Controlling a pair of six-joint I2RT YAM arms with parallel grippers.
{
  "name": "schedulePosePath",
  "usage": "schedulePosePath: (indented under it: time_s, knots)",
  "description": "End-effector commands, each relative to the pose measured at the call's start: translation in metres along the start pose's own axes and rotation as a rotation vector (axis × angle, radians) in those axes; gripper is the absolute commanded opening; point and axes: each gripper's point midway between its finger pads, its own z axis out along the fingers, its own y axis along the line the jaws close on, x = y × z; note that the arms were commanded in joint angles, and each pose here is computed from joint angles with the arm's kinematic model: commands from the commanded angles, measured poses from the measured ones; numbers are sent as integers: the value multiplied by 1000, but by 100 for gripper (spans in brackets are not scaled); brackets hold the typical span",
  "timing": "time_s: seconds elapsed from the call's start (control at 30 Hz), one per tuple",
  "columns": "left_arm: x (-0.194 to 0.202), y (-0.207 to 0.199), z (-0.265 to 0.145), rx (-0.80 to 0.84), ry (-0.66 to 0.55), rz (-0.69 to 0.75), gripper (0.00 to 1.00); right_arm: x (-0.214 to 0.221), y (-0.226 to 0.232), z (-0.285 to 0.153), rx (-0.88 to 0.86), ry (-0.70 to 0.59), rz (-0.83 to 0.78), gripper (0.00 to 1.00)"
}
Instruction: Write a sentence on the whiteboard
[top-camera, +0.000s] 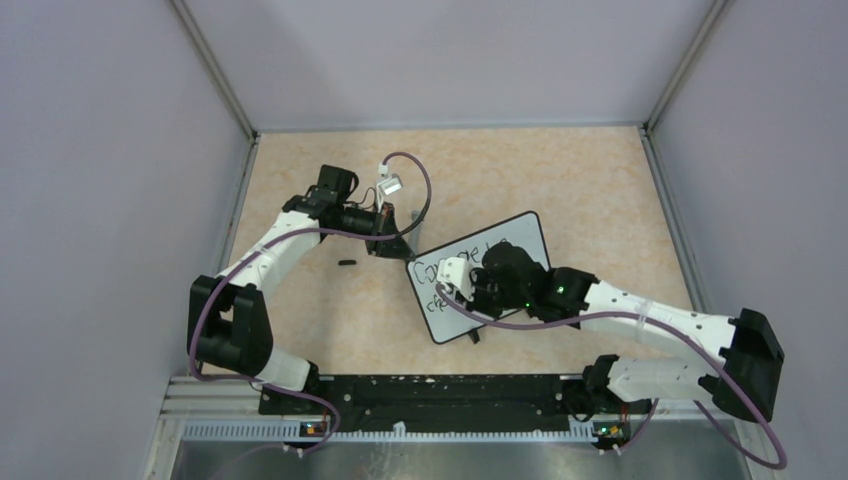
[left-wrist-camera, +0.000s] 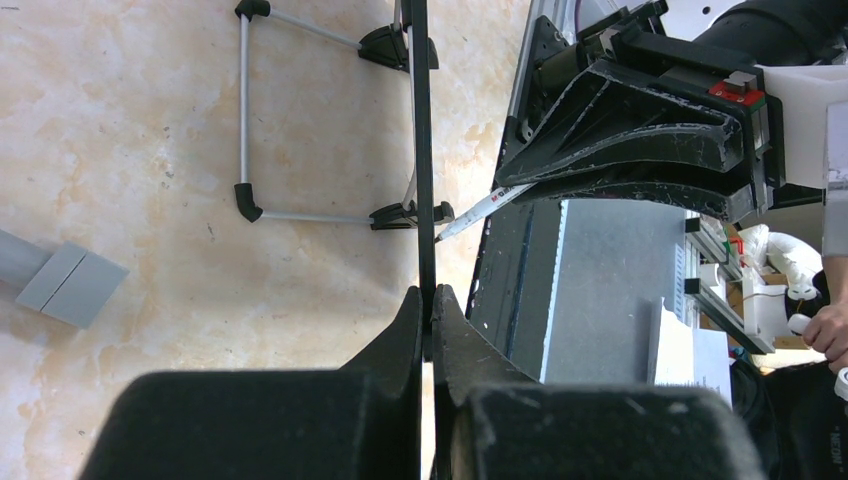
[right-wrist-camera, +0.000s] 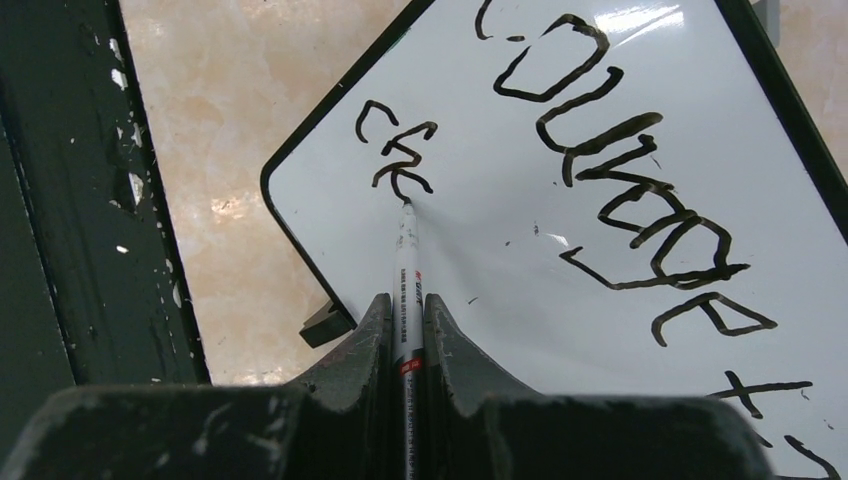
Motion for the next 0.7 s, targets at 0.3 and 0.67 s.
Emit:
schedulePosePath:
  time_s: [0.3, 0.67]
  knots:
    - [5, 7, 6, -7, 17, 12, 0, -31, -32, -15, 117, -104, 55, 0]
    - [5, 8, 6, -10, 19, 10, 0, -9, -16, -4, 42, -38, 29, 0]
